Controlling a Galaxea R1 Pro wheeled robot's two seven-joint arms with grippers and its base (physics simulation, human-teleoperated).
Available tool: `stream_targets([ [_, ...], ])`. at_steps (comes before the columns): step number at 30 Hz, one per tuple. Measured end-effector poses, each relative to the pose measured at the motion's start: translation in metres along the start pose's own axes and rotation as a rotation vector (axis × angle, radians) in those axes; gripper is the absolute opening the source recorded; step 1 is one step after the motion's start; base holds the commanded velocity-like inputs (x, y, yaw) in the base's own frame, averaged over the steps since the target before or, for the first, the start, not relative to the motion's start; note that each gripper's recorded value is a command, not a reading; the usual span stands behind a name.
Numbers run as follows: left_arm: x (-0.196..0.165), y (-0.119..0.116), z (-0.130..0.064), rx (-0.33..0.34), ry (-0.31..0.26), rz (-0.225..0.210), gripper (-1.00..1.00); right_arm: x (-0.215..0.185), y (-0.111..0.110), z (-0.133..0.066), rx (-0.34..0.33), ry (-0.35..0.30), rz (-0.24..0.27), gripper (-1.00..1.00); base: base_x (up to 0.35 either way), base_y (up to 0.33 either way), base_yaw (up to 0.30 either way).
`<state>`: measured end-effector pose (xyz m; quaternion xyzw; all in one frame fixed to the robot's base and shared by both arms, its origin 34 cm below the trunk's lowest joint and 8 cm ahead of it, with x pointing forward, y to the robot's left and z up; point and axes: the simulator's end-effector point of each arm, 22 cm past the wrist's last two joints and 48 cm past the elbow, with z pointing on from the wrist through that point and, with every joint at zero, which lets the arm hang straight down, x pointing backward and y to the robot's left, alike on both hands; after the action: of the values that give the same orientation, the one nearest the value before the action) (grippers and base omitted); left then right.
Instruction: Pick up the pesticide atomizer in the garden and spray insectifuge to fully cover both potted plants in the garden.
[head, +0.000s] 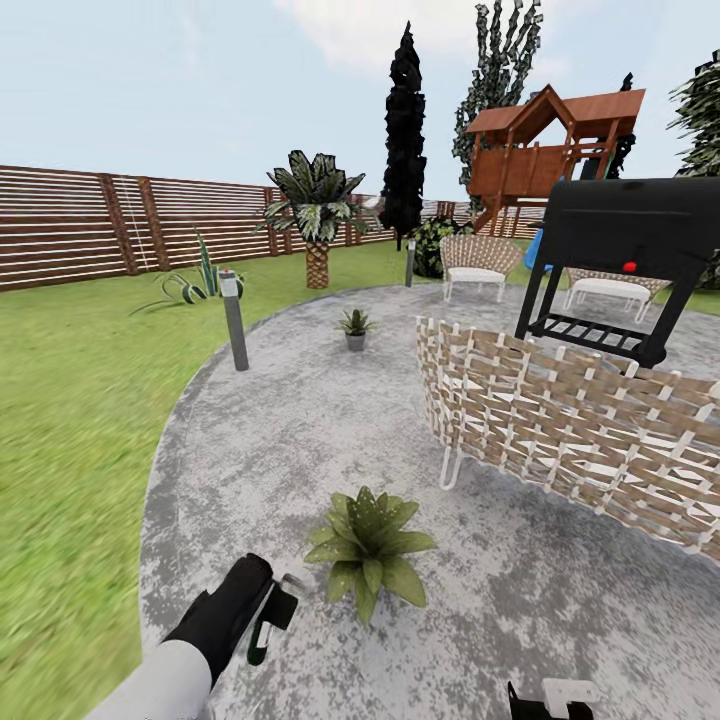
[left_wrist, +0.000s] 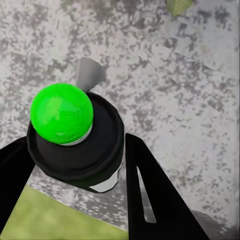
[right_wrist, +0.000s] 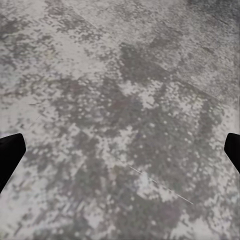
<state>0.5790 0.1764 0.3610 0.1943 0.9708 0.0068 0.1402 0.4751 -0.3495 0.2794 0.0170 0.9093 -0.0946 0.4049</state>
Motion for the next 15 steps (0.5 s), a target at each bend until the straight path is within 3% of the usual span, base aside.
stream_targets([
  [4,-0.007,-0.001,-0.003,-0.001,-0.009,0.001,-1.00,0.000,0.000,0.000,0.001,0.000,0.000,1.00,0.000,0.000,0.000],
  [7,0.007,0.009,0.002,-0.013,0.015,-0.001,-1.00,0.000,0.000,0.000,0.000,0.000,0.000,1.00,0.000,0.000,0.000],
  [9,0.024,0.037,0.005,-0.052,0.037,-0.005,-1.00,0.000,0.000,0.000,0.000,0.000,0.000,1.00,0.000,0.000,0.000],
  [13,0.037,0.063,0.006,-0.081,0.053,-0.020,-1.00,0.000,0.000,0.000,0.001,-0.001,0.000,1.00,0.000,0.000,0.000],
  [15,0.044,0.065,0.007,-0.081,0.062,-0.023,-1.00,0.000,0.000,0.000,0.001,0.000,0.000,1.00,0.000,0.000,0.000],
])
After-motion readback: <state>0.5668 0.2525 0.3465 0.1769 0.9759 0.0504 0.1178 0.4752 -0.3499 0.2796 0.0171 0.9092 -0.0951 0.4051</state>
